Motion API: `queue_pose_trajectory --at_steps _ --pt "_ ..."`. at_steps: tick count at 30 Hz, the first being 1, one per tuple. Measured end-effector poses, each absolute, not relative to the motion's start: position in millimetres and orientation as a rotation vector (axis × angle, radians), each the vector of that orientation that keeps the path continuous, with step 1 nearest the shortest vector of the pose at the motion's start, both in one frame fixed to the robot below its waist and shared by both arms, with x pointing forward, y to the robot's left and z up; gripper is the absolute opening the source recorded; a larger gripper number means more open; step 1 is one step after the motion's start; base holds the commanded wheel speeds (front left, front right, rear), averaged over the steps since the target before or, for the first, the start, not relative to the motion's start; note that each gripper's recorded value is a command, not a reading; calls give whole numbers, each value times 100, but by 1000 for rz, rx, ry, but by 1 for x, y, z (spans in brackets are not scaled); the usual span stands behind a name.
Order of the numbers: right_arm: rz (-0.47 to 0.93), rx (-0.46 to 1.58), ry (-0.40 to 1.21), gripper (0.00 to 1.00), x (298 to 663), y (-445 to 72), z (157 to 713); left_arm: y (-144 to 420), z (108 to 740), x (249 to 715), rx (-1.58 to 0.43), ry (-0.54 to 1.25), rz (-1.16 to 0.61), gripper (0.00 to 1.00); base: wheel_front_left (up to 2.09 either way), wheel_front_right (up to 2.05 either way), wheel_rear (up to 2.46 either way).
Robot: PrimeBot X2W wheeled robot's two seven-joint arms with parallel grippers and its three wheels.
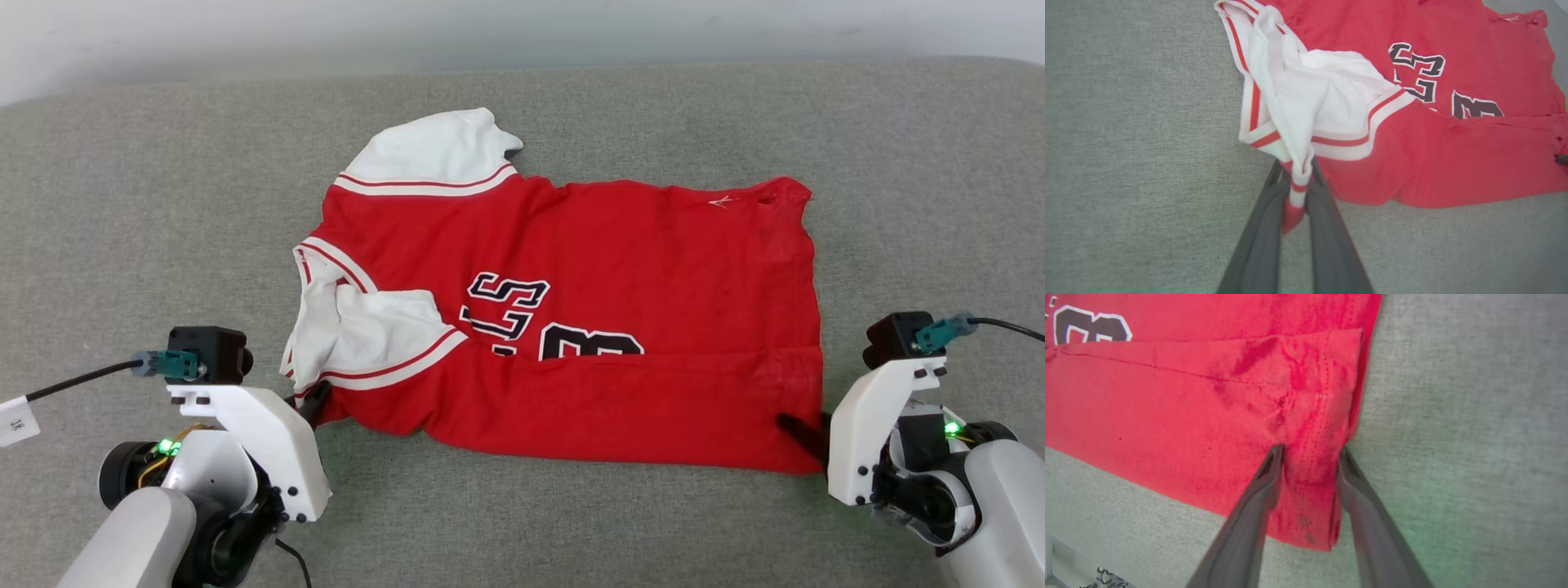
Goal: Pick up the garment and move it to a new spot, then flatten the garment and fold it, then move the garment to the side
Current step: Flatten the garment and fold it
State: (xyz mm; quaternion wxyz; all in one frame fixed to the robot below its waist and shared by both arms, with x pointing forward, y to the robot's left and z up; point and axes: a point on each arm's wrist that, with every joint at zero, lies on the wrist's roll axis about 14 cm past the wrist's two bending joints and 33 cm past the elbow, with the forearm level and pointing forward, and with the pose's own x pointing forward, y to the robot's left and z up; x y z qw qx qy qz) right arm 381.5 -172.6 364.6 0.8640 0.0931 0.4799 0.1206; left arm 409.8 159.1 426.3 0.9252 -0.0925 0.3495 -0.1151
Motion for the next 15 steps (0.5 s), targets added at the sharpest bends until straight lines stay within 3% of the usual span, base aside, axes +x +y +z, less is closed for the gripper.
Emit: queue_pose_trajectory --at_steps 15 --pt "286 158 834 0 388 -173 414 166 459 394 -207 556 -186 0 0 0 0"
